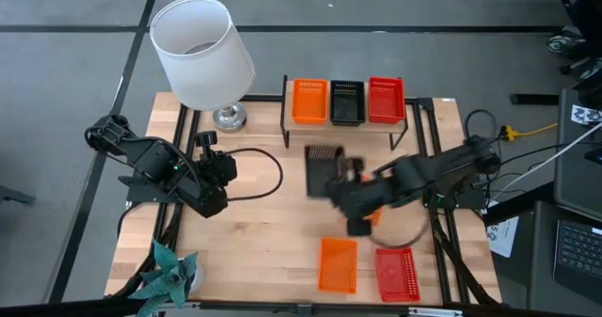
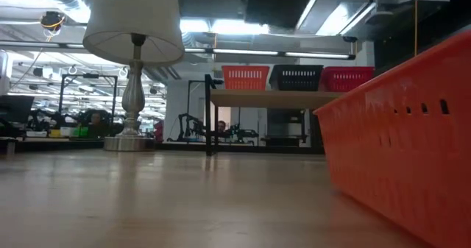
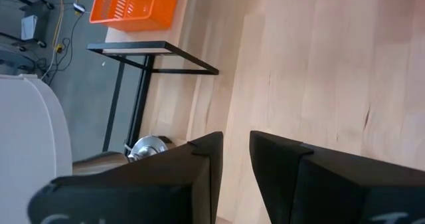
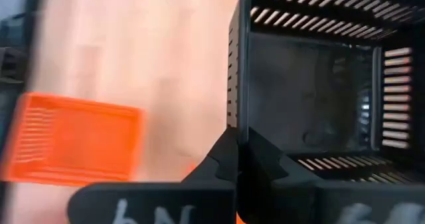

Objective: Stack baskets on shelf by color
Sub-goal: Stack the black bin on the black bin on the shelf

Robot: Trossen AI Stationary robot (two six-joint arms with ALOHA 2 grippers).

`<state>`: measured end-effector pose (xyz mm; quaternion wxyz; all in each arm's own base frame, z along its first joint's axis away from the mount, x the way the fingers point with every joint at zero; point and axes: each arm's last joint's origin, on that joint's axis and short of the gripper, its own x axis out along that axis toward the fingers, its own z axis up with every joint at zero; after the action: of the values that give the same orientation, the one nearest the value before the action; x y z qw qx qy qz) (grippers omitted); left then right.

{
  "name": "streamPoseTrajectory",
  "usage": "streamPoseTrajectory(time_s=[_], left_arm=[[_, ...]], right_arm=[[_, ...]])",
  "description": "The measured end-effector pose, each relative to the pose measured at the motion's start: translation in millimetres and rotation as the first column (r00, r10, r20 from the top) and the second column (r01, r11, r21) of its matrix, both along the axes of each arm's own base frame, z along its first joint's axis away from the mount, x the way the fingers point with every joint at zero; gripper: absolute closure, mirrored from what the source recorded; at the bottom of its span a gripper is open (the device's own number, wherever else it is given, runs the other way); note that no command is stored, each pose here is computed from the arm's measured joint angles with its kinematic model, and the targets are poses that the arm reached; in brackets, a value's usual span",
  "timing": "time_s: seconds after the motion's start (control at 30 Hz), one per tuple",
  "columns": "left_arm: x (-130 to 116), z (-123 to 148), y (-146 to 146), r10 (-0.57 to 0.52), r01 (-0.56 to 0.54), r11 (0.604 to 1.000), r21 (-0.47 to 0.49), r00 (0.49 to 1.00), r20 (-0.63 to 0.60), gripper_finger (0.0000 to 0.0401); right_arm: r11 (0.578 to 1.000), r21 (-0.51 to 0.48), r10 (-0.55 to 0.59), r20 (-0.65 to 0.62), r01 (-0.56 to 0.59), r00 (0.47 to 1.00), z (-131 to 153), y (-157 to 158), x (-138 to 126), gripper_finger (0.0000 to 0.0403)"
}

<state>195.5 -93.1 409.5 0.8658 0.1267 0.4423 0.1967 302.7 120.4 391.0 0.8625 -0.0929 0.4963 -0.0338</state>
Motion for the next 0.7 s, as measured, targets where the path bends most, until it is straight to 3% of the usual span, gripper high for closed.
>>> streamPoseTrajectory(time_s=[0.17,0.27,0.47,0.6,0.7], left_arm=[[0.0,0.0,0.0,0.000,0.000,1.000,0.000,1.000,0.000,0.0332],[0.0,0.0,0.0,-0.004,0.004,1.000,0.003,1.000,-0.003,0.0332],[0.1,0.1,0.1,-0.003,0.003,1.000,0.007,1.000,-0.001,0.0332],[0.2,0.5,0.6,0.006,-0.006,1.000,0.022,1.000,0.011,0.0332],[0.2,0.6,0.6,0.007,-0.007,1.000,0.025,1.000,0.013,0.0332]], right_arm=[[0.960,-0.247,-0.102,0.116,0.128,0.988,43.2,-26.2,-41.2,0.0401],[0.928,-0.326,-0.146,0.135,0.183,0.980,52.6,-47.4,-55.5,0.0401],[0.918,-0.355,-0.174,0.037,0.176,0.984,46.2,-99.8,-64.5,0.0402],[0.935,-0.314,-0.174,0.007,0.167,0.985,25.3,-136.4,-61.3,0.0402],[0.921,-0.365,-0.141,0.020,0.138,0.990,6.3,-155.2,-56.1,0.0402]])
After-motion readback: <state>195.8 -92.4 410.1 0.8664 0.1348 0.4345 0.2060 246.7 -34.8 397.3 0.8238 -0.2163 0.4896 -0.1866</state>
